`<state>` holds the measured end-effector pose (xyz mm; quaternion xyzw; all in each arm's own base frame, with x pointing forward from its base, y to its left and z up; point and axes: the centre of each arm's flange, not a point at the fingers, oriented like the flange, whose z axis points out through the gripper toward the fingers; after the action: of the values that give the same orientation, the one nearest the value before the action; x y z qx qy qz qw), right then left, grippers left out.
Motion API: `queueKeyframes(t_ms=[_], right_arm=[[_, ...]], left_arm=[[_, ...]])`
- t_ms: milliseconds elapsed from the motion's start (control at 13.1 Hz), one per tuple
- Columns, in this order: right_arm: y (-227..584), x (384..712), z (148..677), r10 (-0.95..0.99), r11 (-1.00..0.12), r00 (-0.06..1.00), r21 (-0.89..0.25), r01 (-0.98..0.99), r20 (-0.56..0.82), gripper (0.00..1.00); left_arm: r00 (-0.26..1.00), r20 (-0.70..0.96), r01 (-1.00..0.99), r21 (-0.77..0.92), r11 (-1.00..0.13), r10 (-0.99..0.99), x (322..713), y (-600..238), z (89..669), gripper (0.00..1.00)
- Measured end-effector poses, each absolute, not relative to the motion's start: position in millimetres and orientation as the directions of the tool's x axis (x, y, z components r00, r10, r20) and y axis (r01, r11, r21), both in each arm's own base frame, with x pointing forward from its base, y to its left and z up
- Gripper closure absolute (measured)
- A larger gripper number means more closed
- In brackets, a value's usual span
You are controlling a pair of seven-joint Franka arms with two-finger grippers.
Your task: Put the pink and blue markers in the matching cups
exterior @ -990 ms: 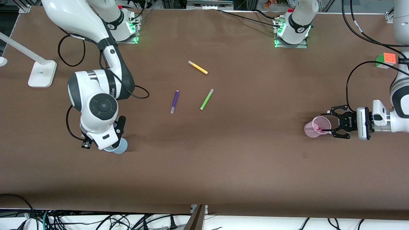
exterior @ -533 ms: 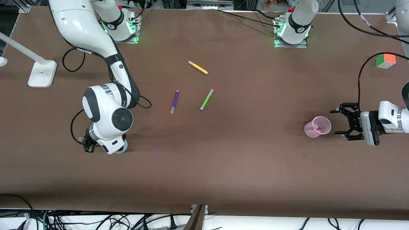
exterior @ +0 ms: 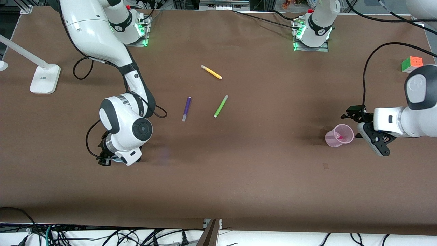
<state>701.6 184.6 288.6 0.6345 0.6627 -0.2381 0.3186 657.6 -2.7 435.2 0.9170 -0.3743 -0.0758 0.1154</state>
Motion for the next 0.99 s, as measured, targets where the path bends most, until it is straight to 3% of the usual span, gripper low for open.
queueKeyframes(t_ms=[229, 533, 762, 990], right_arm=[[196, 710, 331, 0.790, -0.032, 0.128, 0.167, 0.985, -0.600, 0.03], [141, 723, 403, 0.835, -0.403, 0.456, 0.222, 0.888, -0.309, 0.00], [105, 724, 442, 0.676, -0.708, 0.729, 0.184, 0.682, -0.102, 0.00], [81, 715, 462, 0.458, -0.882, 0.888, 0.100, 0.460, -0.048, 0.00]], left_arm=[[0.802, -0.166, -0.548, 0.176, -0.818, -0.573, 652, -31, 472, 0.00], [0.936, -0.159, -0.308, 0.060, -0.949, -0.314, 633, -77, 528, 0.00], [0.989, -0.062, -0.137, 0.012, -0.991, -0.137, 610, -71, 568, 0.00], [0.998, -0.014, -0.055, 0.001, -0.998, -0.055, 574, -34, 577, 0.00]])
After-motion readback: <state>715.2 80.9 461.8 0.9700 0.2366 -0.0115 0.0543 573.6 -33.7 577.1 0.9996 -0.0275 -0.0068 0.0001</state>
